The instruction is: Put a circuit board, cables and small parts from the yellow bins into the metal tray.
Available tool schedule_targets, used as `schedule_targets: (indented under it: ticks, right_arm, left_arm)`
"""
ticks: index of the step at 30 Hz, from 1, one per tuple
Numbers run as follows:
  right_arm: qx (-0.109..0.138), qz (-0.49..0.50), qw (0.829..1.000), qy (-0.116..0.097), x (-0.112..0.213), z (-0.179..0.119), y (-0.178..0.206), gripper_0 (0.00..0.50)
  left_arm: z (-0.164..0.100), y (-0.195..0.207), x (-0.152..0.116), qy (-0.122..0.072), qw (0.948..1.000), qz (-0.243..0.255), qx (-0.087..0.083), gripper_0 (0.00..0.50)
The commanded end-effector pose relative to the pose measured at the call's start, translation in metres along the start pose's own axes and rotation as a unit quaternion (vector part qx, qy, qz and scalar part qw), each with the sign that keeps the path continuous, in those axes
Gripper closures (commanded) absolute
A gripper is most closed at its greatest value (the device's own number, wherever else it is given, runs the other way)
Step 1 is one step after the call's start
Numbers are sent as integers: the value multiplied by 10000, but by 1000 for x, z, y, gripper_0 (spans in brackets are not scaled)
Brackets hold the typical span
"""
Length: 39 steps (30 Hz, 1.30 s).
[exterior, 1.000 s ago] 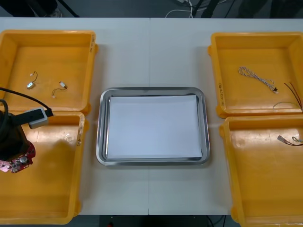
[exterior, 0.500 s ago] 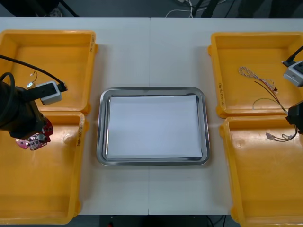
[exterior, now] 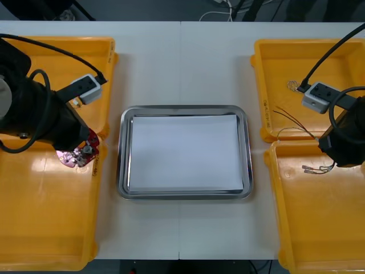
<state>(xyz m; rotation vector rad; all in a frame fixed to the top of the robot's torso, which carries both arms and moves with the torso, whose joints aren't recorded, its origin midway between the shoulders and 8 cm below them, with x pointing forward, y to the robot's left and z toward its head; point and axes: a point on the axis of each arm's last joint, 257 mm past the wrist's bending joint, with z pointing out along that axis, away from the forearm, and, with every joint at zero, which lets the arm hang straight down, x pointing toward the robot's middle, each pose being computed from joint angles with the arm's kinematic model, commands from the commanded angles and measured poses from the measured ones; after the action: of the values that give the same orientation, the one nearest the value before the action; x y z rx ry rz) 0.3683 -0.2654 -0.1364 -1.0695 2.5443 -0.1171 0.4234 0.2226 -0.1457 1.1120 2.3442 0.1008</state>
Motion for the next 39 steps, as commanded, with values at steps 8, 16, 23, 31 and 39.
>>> schedule_targets:
  ticks: [8, 16, 23, 31, 39]
  right_arm:
    - [232, -821, 9963, 60, -20, -5, 9, 500]
    - [200, -1021, 9945, 76, -27, -3, 17, 500]
    - [163, -1160, 9931, 26, -34, -2, 23, 500]
    - [104, -1236, 9923, -24, -38, 0, 29, 500]
    - [110, -1250, 9921, -38, -40, 1, 30, 500]
  left_arm:
    - [-6, -38, -66, -405, 9991, 148, 26, 500]
    - [2, -72, -84, -377, 9990, -85, 218, 500]
    - [16, -94, -79, -133, 9996, -154, 196, 500]
    - [26, -106, -73, 40, 9999, -46, 146, 500]
    - [36, -108, -64, 235, 9997, -58, 90, 500]
